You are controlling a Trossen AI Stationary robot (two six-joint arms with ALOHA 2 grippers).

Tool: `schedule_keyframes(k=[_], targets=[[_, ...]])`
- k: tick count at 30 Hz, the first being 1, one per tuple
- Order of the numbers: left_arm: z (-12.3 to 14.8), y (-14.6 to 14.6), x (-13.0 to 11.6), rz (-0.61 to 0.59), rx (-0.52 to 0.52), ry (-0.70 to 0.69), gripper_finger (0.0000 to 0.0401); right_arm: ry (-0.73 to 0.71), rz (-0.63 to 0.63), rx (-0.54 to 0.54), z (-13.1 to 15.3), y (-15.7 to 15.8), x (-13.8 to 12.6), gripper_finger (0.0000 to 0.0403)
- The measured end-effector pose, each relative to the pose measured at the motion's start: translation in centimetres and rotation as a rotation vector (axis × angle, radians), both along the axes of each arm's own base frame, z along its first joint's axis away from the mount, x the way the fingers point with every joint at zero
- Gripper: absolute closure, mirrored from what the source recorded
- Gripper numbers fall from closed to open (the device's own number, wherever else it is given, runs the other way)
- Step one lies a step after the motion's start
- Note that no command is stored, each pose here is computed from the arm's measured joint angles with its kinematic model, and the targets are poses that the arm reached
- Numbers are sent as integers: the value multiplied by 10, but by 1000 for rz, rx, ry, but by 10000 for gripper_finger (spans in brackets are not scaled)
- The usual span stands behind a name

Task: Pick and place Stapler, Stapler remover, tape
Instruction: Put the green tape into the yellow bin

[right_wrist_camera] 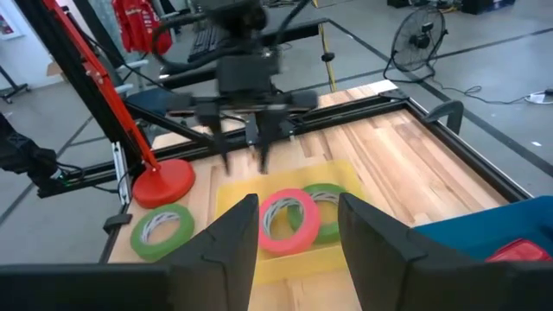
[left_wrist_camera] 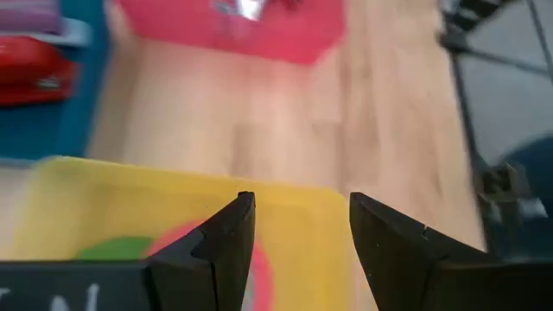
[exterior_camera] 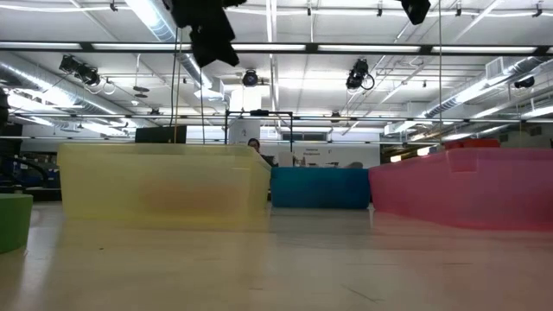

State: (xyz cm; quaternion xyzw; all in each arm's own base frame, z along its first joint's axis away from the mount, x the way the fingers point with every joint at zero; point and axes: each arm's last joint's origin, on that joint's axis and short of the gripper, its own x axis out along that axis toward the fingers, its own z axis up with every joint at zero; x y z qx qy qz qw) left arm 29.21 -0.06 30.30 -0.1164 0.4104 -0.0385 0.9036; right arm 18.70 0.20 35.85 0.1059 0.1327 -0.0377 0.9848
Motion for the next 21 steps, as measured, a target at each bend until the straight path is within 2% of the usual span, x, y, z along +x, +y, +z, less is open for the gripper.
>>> schedule_keyframes(k=[9, 15, 21], targets=[[-6, -58, -14, -227, 21, 98, 208, 0, -1, 6, 0, 0, 0, 241], [-7, -99, -27, -378, 36, 112, 208, -1, -7, 45, 0, 0, 0, 241], [-8, -130, -42, -457, 110, 112, 208, 4, -10, 52, -1, 0, 0, 241]])
